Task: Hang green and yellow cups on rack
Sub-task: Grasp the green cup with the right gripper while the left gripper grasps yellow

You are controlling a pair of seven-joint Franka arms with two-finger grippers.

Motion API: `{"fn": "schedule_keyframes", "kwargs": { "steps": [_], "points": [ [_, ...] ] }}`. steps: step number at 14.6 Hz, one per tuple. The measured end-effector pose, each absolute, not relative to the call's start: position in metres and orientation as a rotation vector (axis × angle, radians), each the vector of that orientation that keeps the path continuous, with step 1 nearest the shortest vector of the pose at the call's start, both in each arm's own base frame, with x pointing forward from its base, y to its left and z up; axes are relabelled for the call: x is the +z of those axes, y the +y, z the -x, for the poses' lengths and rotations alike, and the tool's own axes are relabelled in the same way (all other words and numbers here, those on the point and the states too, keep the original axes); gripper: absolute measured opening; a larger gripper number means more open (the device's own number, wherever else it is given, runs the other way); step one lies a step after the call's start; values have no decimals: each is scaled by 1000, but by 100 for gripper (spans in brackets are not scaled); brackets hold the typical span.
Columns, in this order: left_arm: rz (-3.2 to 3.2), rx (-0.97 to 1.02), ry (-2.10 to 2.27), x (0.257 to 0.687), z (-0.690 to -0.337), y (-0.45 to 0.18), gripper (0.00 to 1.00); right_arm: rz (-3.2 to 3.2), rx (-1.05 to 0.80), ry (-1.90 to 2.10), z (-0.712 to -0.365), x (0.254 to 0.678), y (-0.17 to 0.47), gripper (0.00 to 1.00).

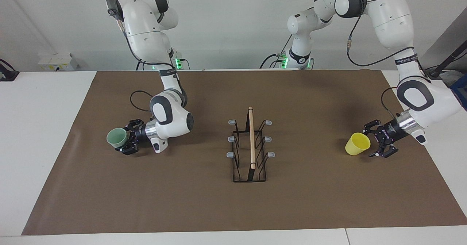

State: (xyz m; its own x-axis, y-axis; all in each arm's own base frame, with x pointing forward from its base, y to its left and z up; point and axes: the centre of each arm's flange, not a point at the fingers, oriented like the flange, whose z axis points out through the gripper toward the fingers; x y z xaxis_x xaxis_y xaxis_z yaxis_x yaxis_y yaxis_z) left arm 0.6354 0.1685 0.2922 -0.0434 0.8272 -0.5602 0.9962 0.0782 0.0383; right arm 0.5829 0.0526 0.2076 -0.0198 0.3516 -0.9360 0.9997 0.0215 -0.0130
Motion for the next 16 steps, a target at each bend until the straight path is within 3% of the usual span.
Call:
{"fn": "schedule_keyframes", "kwargs": {
  "steps": [2, 3, 6, 9, 11, 13, 16],
  "points": [
    [-1717, -525, 1939, 284, -623, 167, 100, -1416, -1014, 1491, -582, 206, 52, 72],
    [-1696, -517, 1946, 281, -620, 164, 100, -1390, -1013, 1491, -582, 205, 51, 69],
    [-1679, -484, 1948, 279, -619, 147, 97, -1365, -1008, 1487, -583, 206, 50, 69],
    [-1706, -456, 1936, 280, -622, 128, 88, -1412, -965, 1451, -594, 220, 55, 69],
    [-1709, -450, 1939, 279, -621, 126, 85, -1556, -911, 1411, -611, 246, 64, 69],
    [-1728, -443, 1919, 279, -620, 124, 67, -1676, -854, 1387, -622, 274, 85, 69],
    [-1774, -427, 1874, 284, -625, 107, 67, -1896, -784, 1380, -628, 309, 125, 69]
  ]
}}
